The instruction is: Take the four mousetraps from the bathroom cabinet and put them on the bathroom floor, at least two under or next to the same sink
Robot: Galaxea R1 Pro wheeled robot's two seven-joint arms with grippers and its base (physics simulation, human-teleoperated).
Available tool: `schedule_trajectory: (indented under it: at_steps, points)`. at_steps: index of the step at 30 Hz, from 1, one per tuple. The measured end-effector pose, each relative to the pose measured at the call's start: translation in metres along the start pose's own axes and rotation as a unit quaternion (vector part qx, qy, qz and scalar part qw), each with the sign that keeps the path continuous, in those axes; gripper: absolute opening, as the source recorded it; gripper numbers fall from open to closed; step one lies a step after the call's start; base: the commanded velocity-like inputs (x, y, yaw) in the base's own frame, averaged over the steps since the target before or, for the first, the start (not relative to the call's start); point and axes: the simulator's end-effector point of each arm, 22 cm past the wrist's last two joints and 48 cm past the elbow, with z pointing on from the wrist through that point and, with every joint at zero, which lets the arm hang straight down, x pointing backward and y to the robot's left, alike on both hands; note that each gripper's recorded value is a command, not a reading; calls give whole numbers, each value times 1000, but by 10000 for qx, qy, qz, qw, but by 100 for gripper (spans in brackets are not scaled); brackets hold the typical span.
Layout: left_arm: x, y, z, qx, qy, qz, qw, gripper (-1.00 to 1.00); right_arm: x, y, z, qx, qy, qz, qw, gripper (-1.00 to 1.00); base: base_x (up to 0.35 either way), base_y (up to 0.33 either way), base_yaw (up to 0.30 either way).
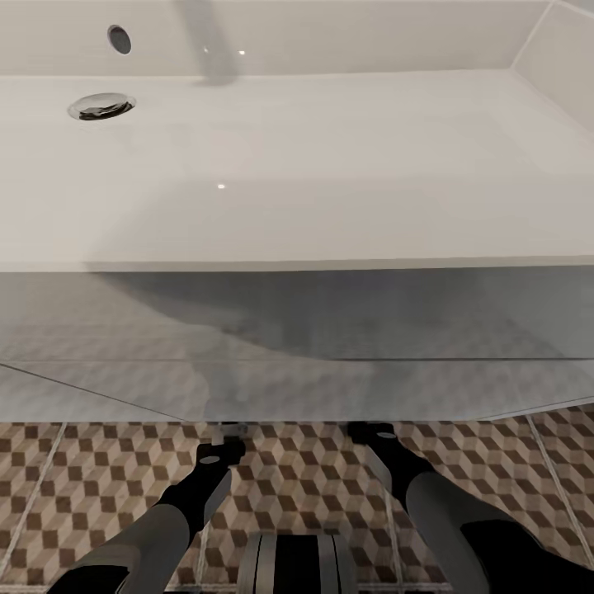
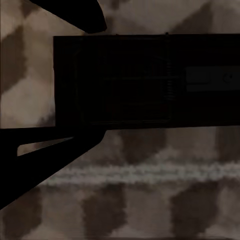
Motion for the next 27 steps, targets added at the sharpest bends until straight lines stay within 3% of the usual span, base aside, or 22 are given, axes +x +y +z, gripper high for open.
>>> schedule_trajectory:
  at_steps: [17, 27]
  points:
    - [-2, 1, 0, -10, -20, 2, 10000, -100, -4, 2, 0, -11, -107, 25, 9999, -100, 0, 0, 0]
    - [-2, 0, 0, -7, -18, -13, 10000, -100, 12, 3, 0, -19, 65, -10, 10000, -100, 0, 0, 0]
